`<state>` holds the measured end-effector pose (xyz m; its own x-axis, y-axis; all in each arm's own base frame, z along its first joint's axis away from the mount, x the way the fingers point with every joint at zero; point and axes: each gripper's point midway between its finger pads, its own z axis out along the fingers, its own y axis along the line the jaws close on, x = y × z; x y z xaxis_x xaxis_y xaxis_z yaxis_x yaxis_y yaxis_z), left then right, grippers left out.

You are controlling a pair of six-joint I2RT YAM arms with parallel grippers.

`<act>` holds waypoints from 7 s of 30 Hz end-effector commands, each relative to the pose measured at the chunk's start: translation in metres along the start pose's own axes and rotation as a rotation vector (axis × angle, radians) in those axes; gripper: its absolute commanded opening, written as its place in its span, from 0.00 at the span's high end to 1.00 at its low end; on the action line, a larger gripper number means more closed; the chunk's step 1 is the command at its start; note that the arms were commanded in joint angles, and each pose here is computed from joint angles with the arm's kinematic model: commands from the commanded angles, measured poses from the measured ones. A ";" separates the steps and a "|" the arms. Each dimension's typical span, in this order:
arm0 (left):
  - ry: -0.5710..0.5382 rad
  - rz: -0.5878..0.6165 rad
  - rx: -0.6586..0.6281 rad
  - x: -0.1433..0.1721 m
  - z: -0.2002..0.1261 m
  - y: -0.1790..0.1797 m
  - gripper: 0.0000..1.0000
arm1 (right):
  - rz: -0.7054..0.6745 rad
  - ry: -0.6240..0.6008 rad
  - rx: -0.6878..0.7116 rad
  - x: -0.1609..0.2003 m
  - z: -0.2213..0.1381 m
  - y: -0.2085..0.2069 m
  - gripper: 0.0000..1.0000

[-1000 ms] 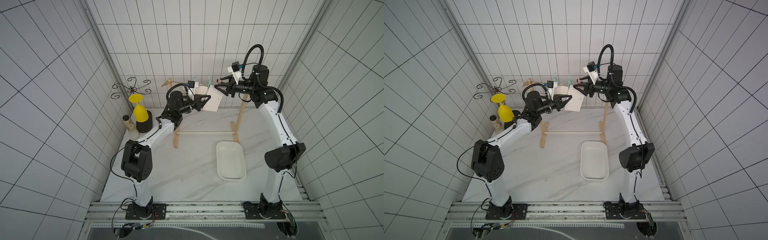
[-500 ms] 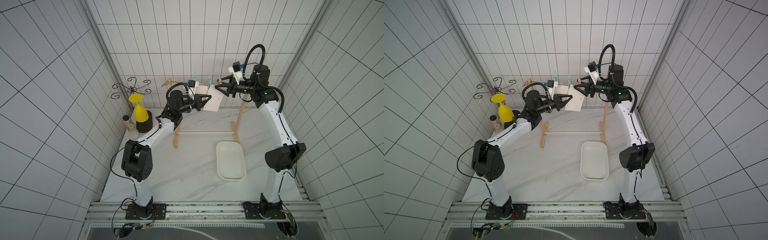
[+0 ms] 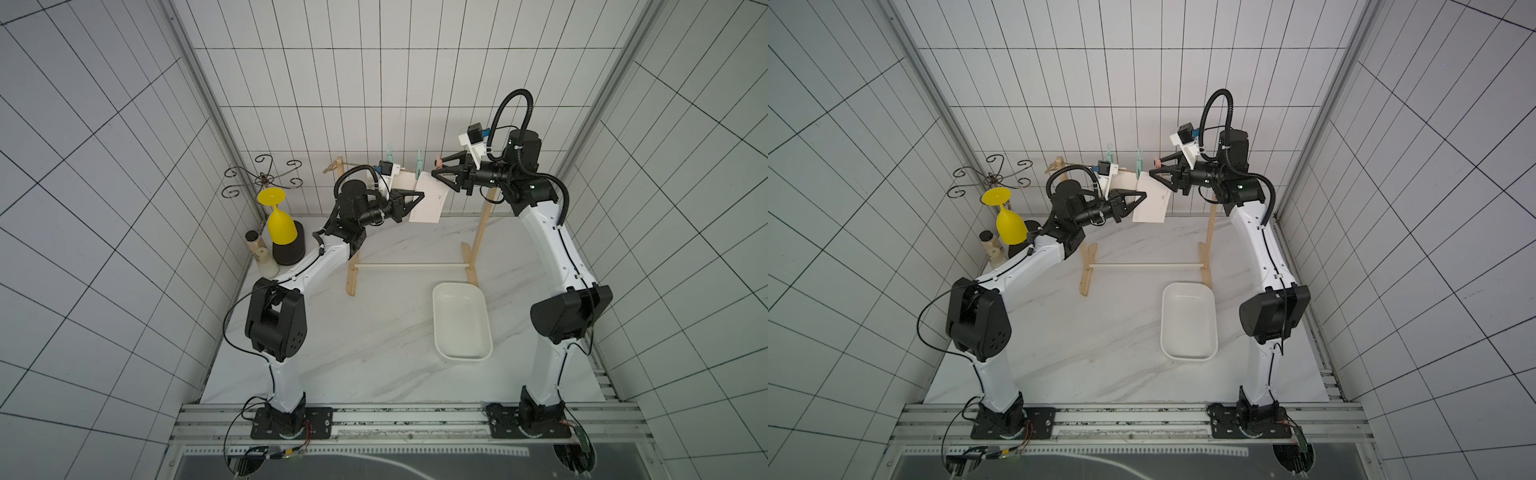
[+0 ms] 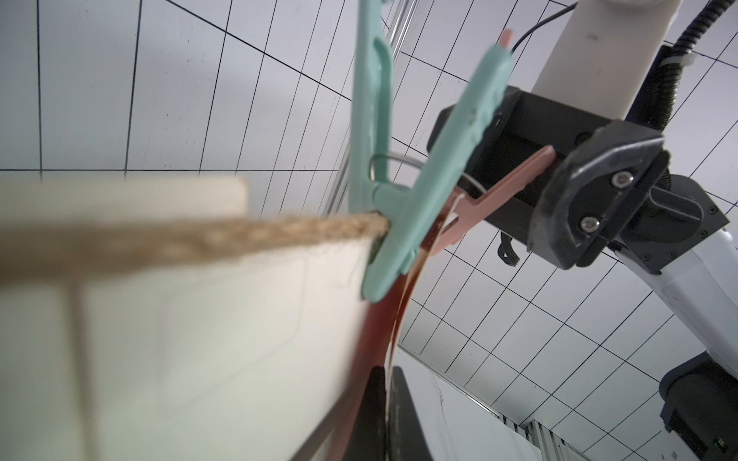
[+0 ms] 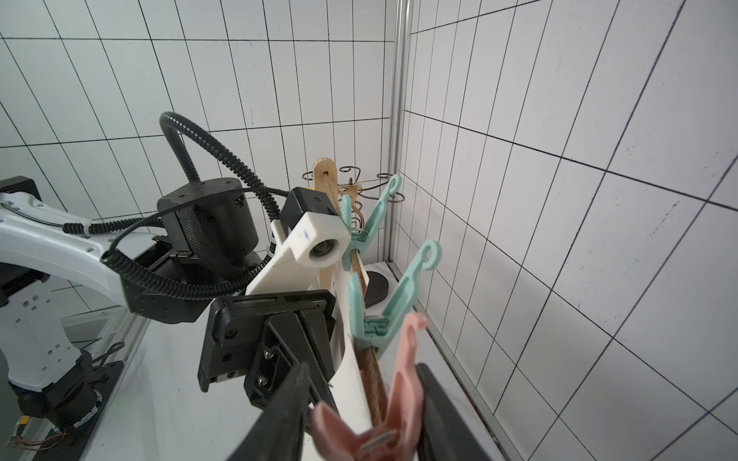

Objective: Remove the postcards from the strings
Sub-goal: Remove the clamp from the clothesline, then place the postcard at the center of the board, then place the clamp in the storage box, then pinch the postcard on the clothesline.

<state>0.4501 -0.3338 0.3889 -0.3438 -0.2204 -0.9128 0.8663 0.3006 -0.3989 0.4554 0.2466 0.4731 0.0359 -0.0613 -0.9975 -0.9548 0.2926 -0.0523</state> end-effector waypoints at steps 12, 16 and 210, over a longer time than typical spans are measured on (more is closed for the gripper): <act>0.017 -0.011 0.012 0.000 0.004 0.002 1.00 | -0.011 -0.027 -0.058 -0.007 -0.007 0.013 0.58; 0.019 -0.012 0.013 0.000 0.004 0.002 1.00 | -0.009 -0.032 -0.065 -0.009 -0.007 0.014 0.62; -0.088 0.038 -0.319 -0.011 -0.031 0.044 0.41 | 0.060 -0.333 0.132 -0.107 -0.007 -0.007 0.20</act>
<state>0.4796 -0.2866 0.3628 -0.3065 -0.2538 -0.9174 0.6818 0.6140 -0.3976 0.4657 0.2483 0.5617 0.0508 0.2566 -0.9652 -0.9041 0.4225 0.0647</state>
